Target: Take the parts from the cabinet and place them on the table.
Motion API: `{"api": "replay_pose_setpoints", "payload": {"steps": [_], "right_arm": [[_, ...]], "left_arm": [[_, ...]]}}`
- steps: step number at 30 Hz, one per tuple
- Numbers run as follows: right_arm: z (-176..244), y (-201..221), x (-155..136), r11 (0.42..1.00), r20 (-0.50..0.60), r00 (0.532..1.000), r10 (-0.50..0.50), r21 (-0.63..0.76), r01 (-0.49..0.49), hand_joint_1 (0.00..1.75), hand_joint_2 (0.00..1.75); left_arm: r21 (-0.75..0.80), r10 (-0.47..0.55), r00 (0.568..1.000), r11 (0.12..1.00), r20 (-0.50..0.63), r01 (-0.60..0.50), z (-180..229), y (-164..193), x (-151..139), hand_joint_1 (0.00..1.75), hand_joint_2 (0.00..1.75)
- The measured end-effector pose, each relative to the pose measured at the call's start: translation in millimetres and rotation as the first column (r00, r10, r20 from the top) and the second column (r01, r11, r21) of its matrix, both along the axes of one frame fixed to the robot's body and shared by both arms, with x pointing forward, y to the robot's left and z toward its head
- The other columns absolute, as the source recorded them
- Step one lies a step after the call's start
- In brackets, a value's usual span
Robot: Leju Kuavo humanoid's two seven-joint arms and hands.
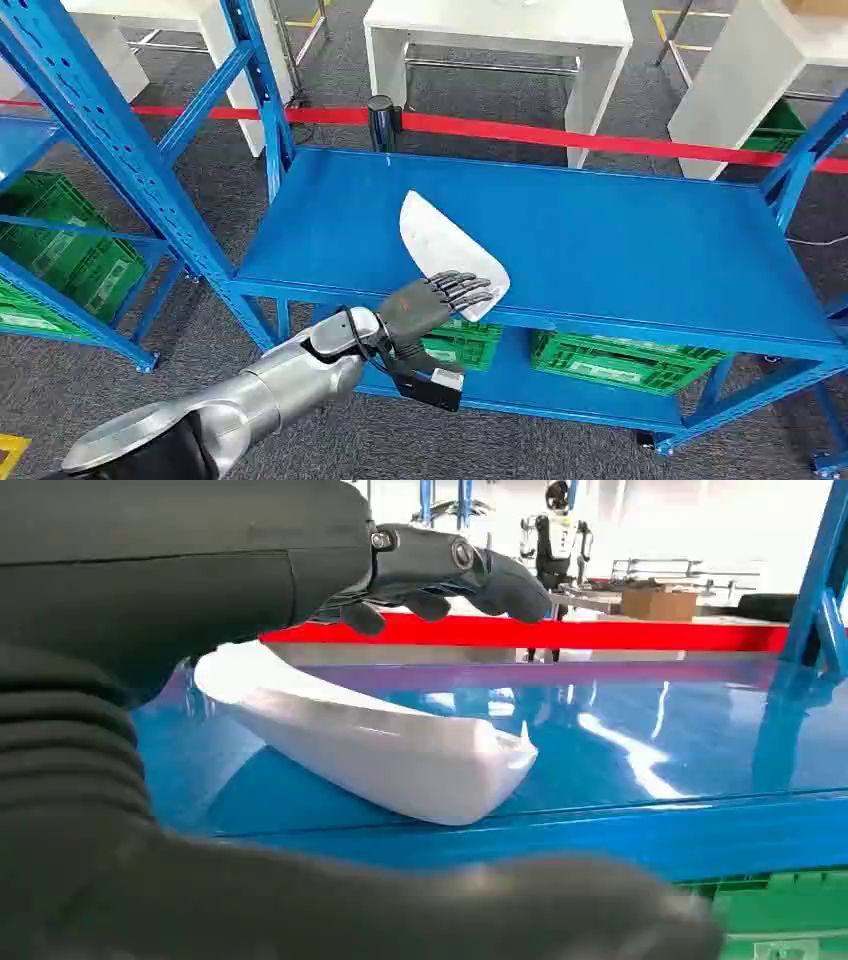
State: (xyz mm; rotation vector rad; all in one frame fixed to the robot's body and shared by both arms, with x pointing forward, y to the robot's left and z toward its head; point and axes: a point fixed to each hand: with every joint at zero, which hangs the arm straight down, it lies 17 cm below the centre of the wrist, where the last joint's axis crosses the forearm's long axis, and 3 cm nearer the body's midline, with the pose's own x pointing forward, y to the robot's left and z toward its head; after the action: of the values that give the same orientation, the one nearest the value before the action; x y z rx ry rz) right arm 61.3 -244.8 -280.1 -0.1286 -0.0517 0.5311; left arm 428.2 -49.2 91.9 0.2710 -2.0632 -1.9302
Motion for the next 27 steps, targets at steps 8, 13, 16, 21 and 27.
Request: {"api": "replay_pose_setpoints", "payload": {"steps": [8,13,16,21,27], "right_arm": [[0.1,0.7,0.6,1.000,0.001,1.000,0.000,-0.001,0.000,0.00,0.00],[-0.1,0.0,-1.0,1.000,-0.001,1.000,-0.002,-0.004,0.002,0.00,0.00],[-0.4,-0.9,-3.5,1.000,-0.004,1.000,-0.004,-0.008,0.004,0.00,0.00],[-0.2,-0.5,-1.4,1.000,-0.001,1.000,-0.010,-0.007,0.010,0.00,0.00],[-0.2,1.3,-2.5,1.000,-0.002,1.000,-0.013,-0.004,0.013,0.00,0.00]], "left_arm": [[-0.004,-0.005,1.000,1.000,0.008,0.005,3.4,-0.8,1.1,0.00,0.00],[-0.007,-0.014,1.000,1.000,0.013,0.014,6.0,-5.0,-0.6,0.00,0.00],[-0.003,-0.016,1.000,1.000,0.013,0.016,4.4,-5.1,-1.6,0.00,0.00],[-0.006,-0.018,1.000,1.000,0.018,0.018,6.6,-7.5,-1.8,0.00,0.00],[-0.009,-0.022,1.000,1.000,0.021,0.022,10.1,-9.0,-0.6,0.00,0.00]]}}
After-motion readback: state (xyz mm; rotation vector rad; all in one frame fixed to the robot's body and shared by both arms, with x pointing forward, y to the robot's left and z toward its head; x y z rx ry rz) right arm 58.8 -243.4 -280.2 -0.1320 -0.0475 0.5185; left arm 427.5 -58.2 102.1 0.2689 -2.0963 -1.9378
